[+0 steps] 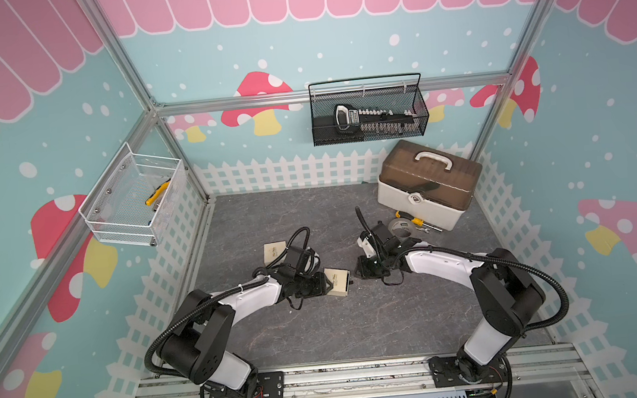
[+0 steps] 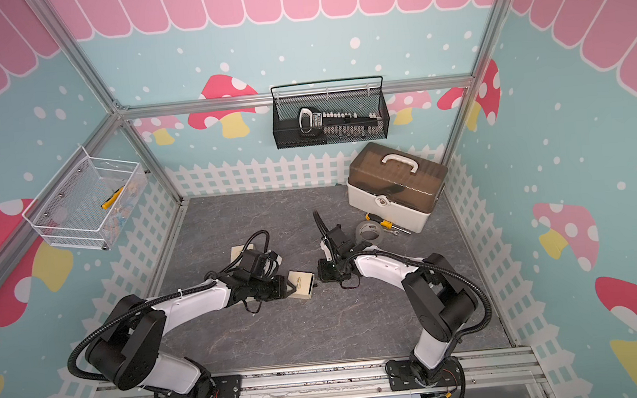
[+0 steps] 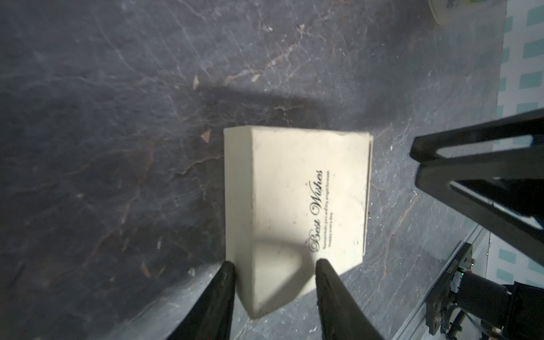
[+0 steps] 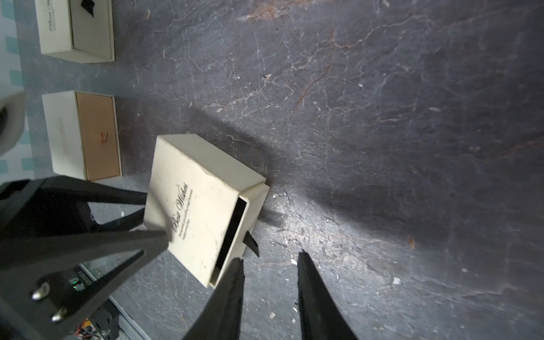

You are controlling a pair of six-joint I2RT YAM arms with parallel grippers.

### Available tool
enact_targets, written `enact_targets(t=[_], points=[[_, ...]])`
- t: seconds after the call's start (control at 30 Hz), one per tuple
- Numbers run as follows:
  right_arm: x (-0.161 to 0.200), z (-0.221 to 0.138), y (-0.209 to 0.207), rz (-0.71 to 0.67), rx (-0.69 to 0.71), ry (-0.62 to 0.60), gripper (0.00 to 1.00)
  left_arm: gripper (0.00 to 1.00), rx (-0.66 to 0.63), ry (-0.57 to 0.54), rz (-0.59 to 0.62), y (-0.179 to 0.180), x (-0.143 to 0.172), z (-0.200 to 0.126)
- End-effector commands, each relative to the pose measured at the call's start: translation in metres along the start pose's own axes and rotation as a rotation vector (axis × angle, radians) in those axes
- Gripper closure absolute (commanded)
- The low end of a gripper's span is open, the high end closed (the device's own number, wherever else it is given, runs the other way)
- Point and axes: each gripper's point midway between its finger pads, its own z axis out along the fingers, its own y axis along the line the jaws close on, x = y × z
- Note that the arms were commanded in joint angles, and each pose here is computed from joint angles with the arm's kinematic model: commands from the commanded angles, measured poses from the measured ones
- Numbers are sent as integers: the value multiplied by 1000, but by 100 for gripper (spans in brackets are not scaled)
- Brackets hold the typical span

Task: Place the earrings into the drawer-style jewelry box
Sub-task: Open the drawer in the jewelry box.

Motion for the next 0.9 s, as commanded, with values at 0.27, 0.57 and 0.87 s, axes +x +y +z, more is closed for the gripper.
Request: enact_targets(t=[0.27,0.57,0.87], points=[[2,19,15,21,-5,35,64,37,-77,-79,17,7,-25,-10],[7,30,7,25,59,68,67,38,-72,-54,23,8,-24,-1],[9,29,-5,10,152,89,73,43,-71,-48,21,9,-23,2]])
